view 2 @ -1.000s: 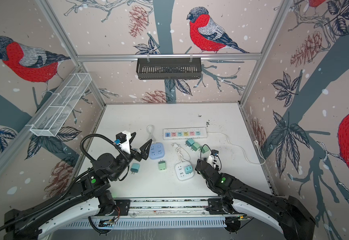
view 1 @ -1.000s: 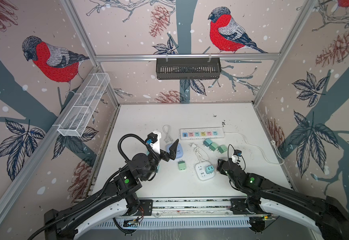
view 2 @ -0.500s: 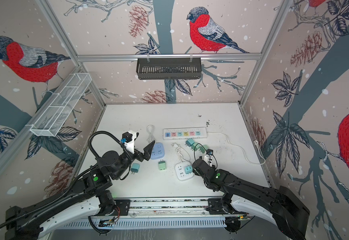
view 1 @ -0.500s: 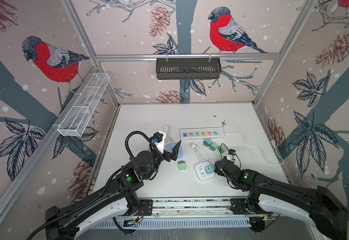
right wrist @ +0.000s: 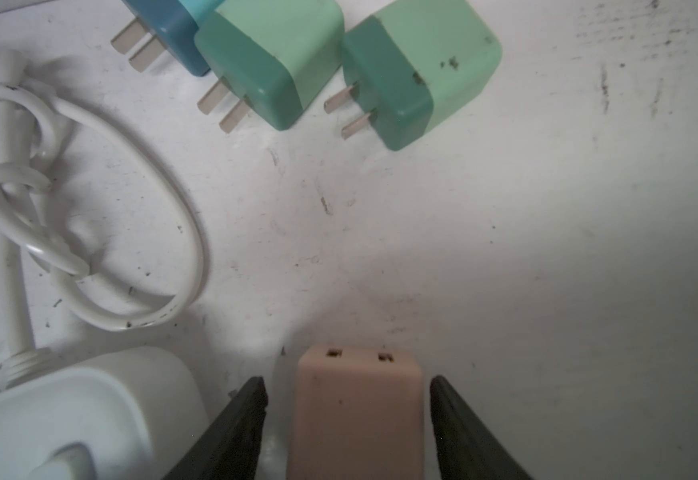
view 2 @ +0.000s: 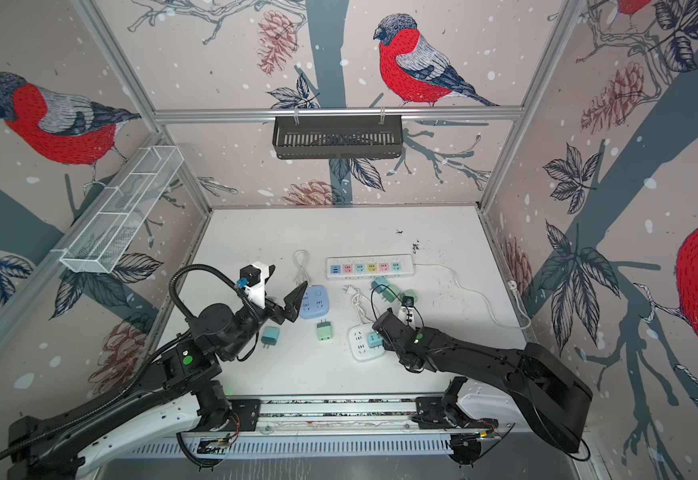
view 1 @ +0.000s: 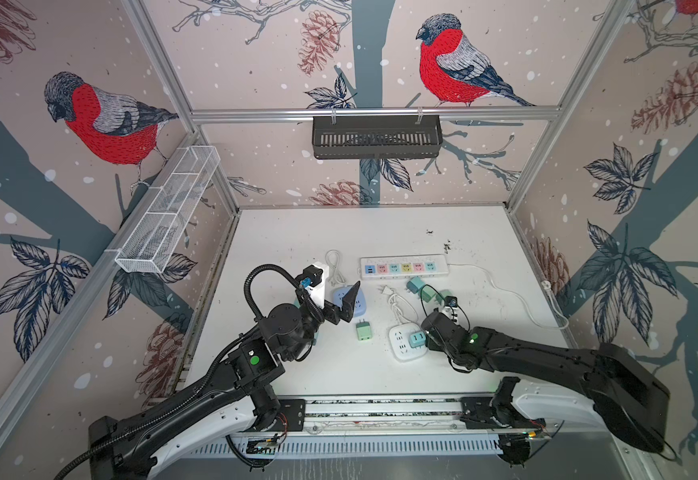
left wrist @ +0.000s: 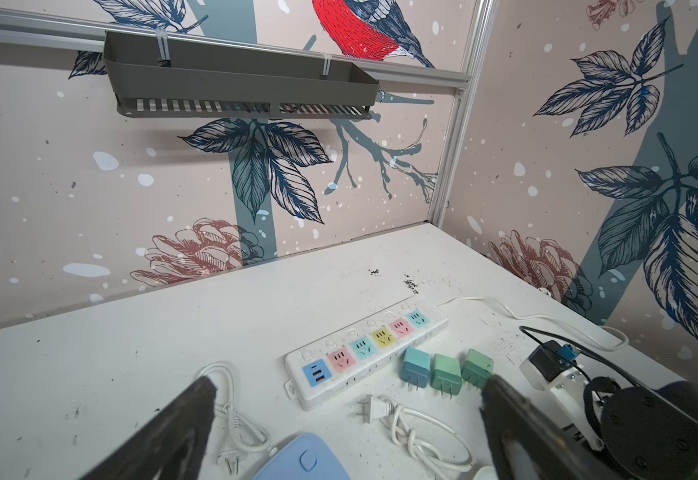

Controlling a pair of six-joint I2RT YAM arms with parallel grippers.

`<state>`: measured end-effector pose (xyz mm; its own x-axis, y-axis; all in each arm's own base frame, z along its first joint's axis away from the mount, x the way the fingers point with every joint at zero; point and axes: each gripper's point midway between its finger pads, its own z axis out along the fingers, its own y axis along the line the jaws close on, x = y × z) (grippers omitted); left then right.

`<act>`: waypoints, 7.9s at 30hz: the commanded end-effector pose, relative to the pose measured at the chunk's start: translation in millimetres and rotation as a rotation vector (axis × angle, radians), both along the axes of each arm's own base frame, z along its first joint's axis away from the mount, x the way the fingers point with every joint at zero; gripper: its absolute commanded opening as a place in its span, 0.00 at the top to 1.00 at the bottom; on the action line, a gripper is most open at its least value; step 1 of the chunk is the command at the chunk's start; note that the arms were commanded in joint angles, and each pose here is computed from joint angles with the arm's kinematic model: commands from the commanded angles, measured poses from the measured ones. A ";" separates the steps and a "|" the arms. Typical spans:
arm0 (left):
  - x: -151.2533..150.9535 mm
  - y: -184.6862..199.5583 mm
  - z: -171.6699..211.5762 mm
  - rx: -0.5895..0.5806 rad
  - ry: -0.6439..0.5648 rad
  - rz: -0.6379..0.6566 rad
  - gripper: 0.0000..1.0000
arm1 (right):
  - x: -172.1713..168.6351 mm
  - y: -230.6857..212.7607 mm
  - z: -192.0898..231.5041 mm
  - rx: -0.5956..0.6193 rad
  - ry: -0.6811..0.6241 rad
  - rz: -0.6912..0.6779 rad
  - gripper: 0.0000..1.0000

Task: Insert the plug
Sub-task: 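Lower the right gripper and grasp the pink two-port adapter, then lift the pink adapter toward the left gripper while the left gripper approaches, then close the left gripper on the pink adapter held by the right gripper, then open the right gripper and pull back while the left gripper holds the adapter, then lower the pink adapter with the left gripper onto the white cube socket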

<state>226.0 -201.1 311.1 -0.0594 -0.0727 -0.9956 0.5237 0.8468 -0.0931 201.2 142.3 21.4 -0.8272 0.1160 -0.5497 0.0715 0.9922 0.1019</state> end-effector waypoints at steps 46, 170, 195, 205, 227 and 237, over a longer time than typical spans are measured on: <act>-26.6 -0.7 27.5 -0.208 0.016 -0.142 0.01 | 77.3 94.9 254.0 0.100 -0.860 0.255 0.98; -66.3 -176.8 -77.3 0.275 0.381 -0.758 1.00 | -51.7 108.8 233.1 -0.108 -1.435 0.957 0.78; -17.1 -85.4 -38.6 0.256 0.051 -0.274 1.00 | 2.7 41.6 246.9 0.077 -1.329 0.536 0.00; -51.1 -113.7 -88.0 0.394 0.197 -0.536 1.00 | 67.6 -54.9 229.4 0.331 -1.056 -0.084 0.00; -88.3 -148.5 -177.1 0.561 0.458 -0.660 1.00 | 96.5 -55.4 206.8 0.363 -0.819 -0.141 0.00; -77.7 -159.5 -198.8 0.656 0.501 -0.624 1.00 | 98.0 -48.9 203.6 0.368 -0.815 -0.098 0.00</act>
